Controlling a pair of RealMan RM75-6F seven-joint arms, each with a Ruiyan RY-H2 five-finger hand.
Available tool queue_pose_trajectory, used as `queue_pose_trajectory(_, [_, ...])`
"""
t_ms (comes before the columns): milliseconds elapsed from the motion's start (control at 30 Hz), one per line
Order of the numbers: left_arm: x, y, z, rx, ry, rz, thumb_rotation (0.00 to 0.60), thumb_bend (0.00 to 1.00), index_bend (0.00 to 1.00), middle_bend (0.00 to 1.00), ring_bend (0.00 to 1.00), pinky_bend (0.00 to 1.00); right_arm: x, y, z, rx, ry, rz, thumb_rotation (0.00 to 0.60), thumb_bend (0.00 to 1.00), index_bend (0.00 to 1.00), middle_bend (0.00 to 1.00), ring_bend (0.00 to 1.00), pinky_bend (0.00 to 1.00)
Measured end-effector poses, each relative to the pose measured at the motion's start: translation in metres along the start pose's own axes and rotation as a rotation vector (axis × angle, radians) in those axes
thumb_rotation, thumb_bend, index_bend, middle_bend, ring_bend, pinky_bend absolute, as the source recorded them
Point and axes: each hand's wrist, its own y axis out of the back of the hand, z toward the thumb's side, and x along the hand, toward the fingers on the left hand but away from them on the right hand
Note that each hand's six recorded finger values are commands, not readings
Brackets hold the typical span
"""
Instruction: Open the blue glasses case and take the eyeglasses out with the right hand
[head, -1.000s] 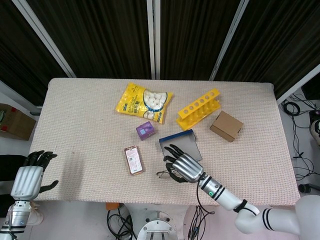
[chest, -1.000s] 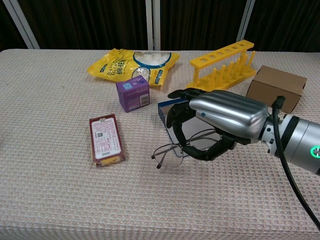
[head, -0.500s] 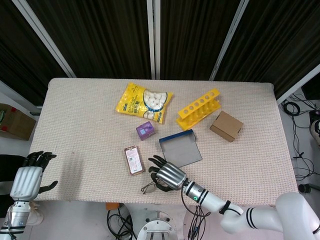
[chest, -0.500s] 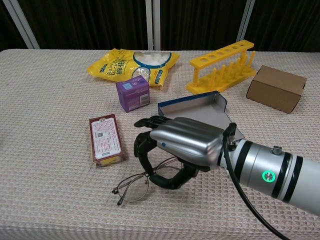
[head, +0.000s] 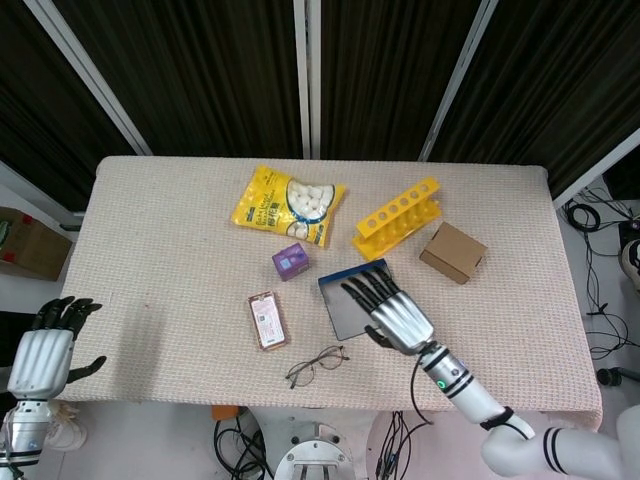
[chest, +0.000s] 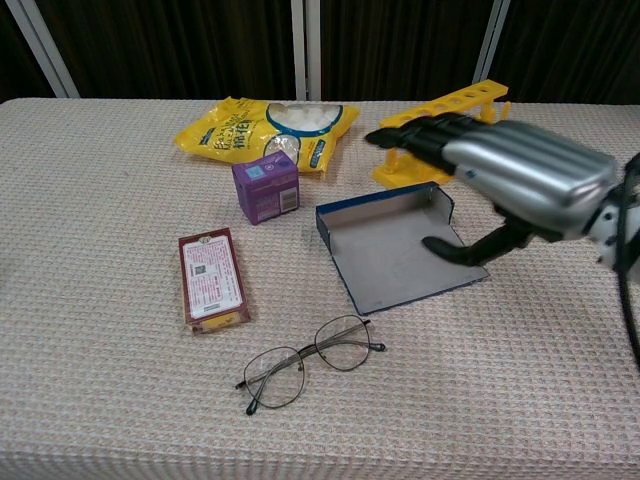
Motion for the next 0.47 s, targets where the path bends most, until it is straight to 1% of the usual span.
queue_pose_trajectory(33, [0.0, 0.002, -0.002, 0.002, 0.005, 0.008, 0.6, 0.08, 0.24, 0.19, 0.12, 0.14, 0.013, 0.011, -0.019, 0.015, -0.058, -0.027, 0.6, 0.33, 0.03, 0.1, 0.0, 0.0])
queue_pose_trajectory(100, [0.0, 0.006, -0.005, 0.006, 0.015, 0.025, 0.6, 0.08, 0.24, 0.19, 0.12, 0.14, 0.037, 0.027, -0.046, 0.031, -0.147, -0.065, 0.6, 0.33, 0.03, 0.1, 0.0, 0.0])
queue_pose_trajectory(133, [-0.001, 0.006, -0.006, 0.006, 0.02, 0.031, 0.6, 0.08, 0.24, 0.19, 0.12, 0.14, 0.055, 0.035, -0.063, 0.035, -0.205, -0.088, 0.6, 0.33, 0.03, 0.09, 0.0, 0.0])
queue_pose_trajectory(233, [-0.004, 0.006, -0.008, 0.008, 0.033, 0.035, 0.6, 0.08, 0.24, 0.19, 0.12, 0.14, 0.102, 0.051, -0.094, 0.012, -0.336, -0.139, 0.6, 0.33, 0.03, 0.09, 0.0, 0.0])
queue_pose_trajectory(333, [-0.007, 0.006, -0.008, 0.012, 0.039, 0.044, 0.6, 0.08, 0.24, 0.19, 0.12, 0.14, 0.145, 0.059, -0.114, -0.044, -0.442, -0.181, 0.6, 0.33, 0.03, 0.09, 0.0, 0.0])
queue_pose_trajectory(467, [-0.012, 0.006, -0.005, 0.015, 0.042, 0.059, 0.6, 0.08, 0.24, 0.19, 0.12, 0.14, 0.193, 0.059, -0.131, -0.117, -0.537, -0.199, 0.6, 0.34, 0.03, 0.09, 0.0, 0.0])
